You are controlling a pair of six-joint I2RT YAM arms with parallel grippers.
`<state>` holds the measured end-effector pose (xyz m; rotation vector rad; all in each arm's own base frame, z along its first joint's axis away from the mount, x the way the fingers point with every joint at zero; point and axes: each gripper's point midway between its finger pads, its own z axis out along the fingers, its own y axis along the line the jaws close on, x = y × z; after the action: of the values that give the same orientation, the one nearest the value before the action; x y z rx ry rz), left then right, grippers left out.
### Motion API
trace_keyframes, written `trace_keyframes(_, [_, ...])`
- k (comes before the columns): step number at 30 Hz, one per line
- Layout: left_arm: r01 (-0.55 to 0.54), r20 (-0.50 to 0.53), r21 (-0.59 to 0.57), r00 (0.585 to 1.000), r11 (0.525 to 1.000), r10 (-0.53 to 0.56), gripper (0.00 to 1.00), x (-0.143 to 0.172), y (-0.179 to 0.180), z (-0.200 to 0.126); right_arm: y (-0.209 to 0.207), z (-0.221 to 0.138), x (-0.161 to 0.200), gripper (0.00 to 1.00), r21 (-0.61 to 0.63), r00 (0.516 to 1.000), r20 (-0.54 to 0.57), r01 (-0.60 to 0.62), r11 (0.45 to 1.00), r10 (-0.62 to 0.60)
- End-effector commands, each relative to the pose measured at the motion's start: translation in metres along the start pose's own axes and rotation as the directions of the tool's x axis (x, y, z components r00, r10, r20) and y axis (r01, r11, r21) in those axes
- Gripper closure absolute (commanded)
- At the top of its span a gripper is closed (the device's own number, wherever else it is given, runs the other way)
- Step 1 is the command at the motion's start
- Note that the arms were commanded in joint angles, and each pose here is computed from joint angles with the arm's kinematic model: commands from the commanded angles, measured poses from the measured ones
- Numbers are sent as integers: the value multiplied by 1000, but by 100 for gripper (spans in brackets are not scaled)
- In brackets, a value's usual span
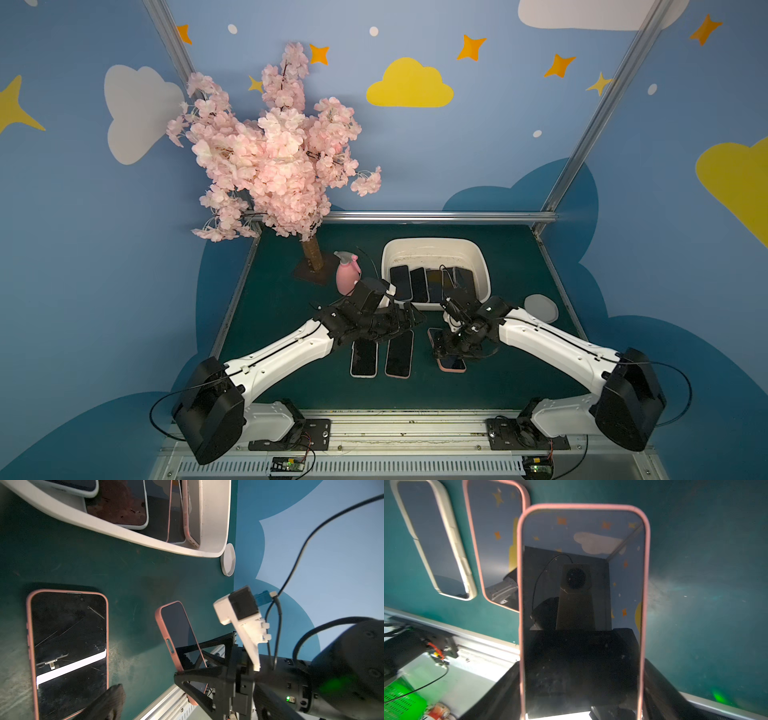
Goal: Take the phone out of the storage box
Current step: Place the phone at the center of the board.
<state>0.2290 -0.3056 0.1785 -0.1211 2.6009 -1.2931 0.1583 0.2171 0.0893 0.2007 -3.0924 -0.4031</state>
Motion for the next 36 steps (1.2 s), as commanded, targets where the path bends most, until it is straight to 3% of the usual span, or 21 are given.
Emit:
trace_keyframes(1, [-12,21,-34,1000,999,12,0,3,7,-12,13,9,-12,31,5,999,39,15,1000,-15])
trace_keyframes(14, [19,85,-90,996,996,-11,1,10,28,-45,21,60,-17,28,70,997,-76,16,997,-11])
trace_keyframes(21, [33,95,-110,995,993,-22,0,7,36,-52,41,76,-19,12,37,991,-131,38,999,-32])
trace_keyframes(36, [53,107,-100,993,994,-43,0,1,45,-57,38,68,-13,1,23,987,-159,38,999,-34])
